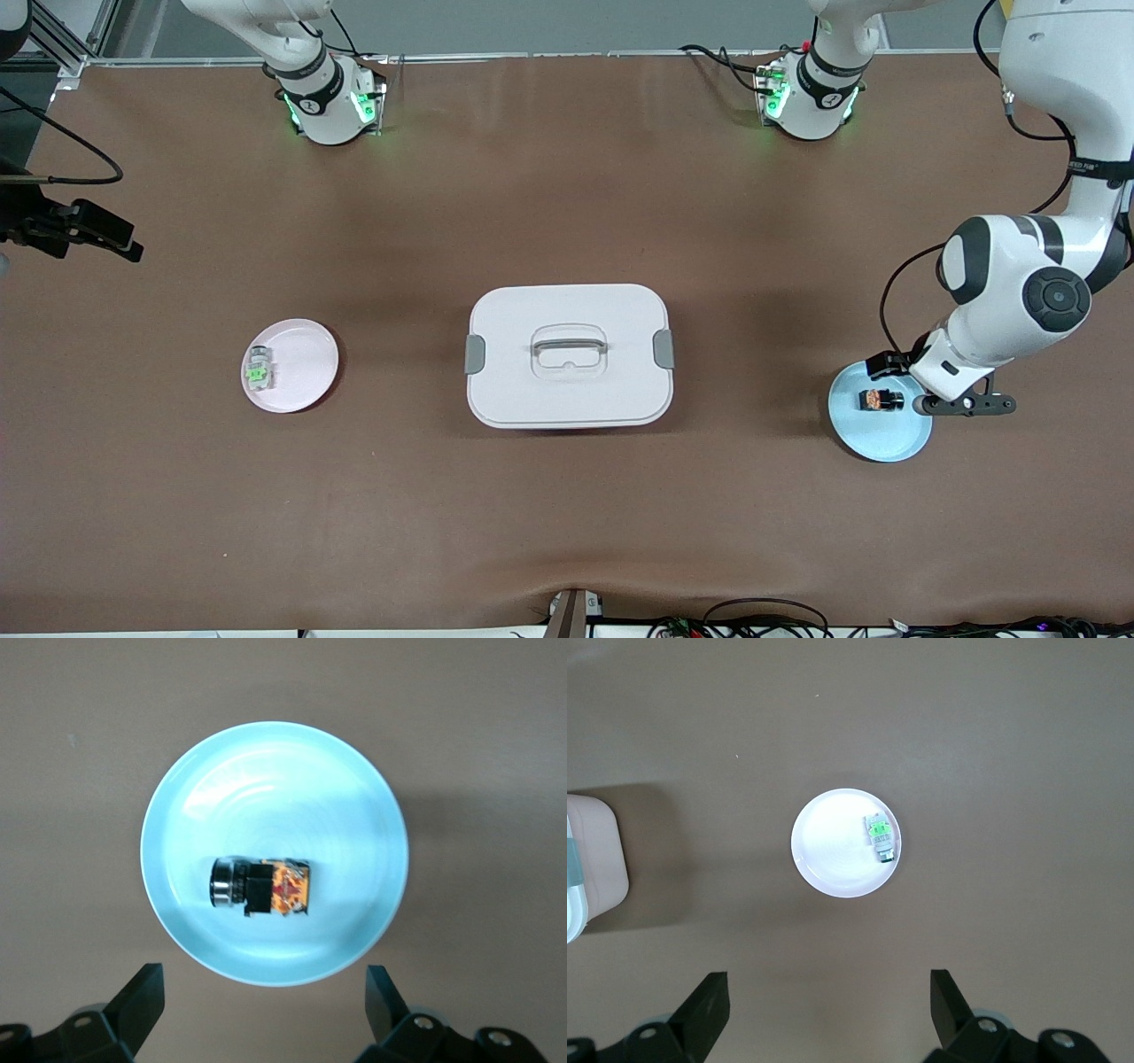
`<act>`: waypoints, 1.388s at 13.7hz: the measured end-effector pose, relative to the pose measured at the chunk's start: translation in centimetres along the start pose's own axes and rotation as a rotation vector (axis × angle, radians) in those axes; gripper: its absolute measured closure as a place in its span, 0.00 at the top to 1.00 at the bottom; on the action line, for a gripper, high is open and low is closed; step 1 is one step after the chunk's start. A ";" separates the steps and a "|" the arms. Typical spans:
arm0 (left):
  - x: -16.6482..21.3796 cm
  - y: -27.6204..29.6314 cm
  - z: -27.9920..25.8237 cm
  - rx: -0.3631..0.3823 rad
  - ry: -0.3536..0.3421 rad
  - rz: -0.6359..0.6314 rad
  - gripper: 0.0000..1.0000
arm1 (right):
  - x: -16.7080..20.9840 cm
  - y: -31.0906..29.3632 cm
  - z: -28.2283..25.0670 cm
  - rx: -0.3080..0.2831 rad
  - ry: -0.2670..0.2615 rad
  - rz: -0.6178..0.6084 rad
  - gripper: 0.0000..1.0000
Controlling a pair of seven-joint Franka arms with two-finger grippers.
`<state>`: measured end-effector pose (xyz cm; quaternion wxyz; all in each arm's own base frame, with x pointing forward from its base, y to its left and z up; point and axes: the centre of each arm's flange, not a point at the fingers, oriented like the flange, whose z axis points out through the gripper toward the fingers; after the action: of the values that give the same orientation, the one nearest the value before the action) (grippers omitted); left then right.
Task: Transfer orange switch to right arm and place
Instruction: 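Close the left gripper on the black-orange switch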
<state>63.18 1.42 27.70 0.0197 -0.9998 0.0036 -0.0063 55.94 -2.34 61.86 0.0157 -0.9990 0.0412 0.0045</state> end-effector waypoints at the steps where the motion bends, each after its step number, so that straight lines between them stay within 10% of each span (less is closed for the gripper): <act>1: 0.1 -0.5 0.8 -0.003 0.002 0.000 1.00 | 0.0 0.0 0.0 0.000 0.000 0.000 1.00; 19: 1.5 -1.4 8.3 -0.021 0.057 0.007 1.00 | 0.0 0.0 0.0 0.002 0.000 0.001 1.00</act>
<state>64.77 3.18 19.45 0.0092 -0.9993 0.0078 -0.0348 55.95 -2.35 61.84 0.0167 -0.9990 0.0415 0.0044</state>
